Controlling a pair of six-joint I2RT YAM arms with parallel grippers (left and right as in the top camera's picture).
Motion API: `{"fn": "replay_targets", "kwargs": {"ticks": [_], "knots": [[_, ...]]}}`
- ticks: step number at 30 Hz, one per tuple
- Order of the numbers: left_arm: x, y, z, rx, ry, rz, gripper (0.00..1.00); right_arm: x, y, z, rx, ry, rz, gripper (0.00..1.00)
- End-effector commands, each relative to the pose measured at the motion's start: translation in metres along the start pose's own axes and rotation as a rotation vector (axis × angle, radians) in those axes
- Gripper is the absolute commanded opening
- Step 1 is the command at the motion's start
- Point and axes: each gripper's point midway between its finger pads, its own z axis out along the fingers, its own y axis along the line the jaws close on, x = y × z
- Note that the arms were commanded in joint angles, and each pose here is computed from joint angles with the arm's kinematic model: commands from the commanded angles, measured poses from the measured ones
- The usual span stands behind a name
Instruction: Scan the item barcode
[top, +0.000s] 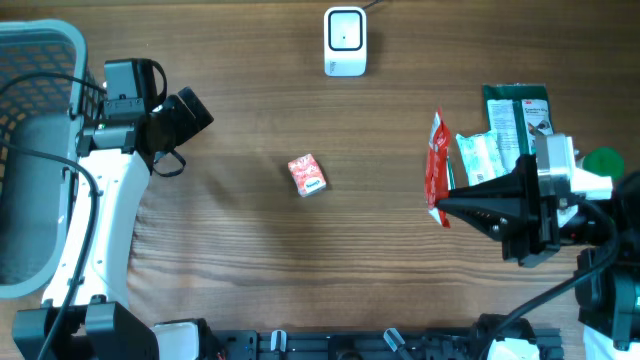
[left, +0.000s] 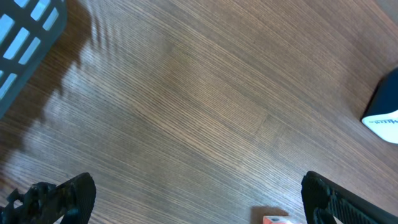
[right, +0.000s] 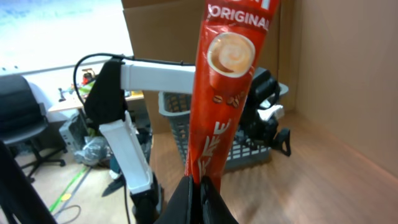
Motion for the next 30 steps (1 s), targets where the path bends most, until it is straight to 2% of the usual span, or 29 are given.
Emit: {"fn": "replay_targets", "kwargs": {"ticks": [1,18,25,30], "knots": [[-0.005,0.001,-0.005,-0.002,-0.021,-0.002,1.00,-0.007,0.011,-0.001,-0.059,0.012,0.074,0.04],[-0.005,0.001,-0.005,-0.002,-0.021,-0.003,1.00,-0.011,0.010,0.000,-0.060,0.015,0.050,0.04],[-0.005,0.001,-0.005,-0.002,-0.021,-0.002,1.00,-0.005,-0.008,0.000,-0.061,0.013,0.138,0.04],[-0.005,0.001,-0.005,-0.002,-0.021,-0.003,1.00,0.005,-0.028,0.000,-0.062,0.011,0.267,0.04]]}}
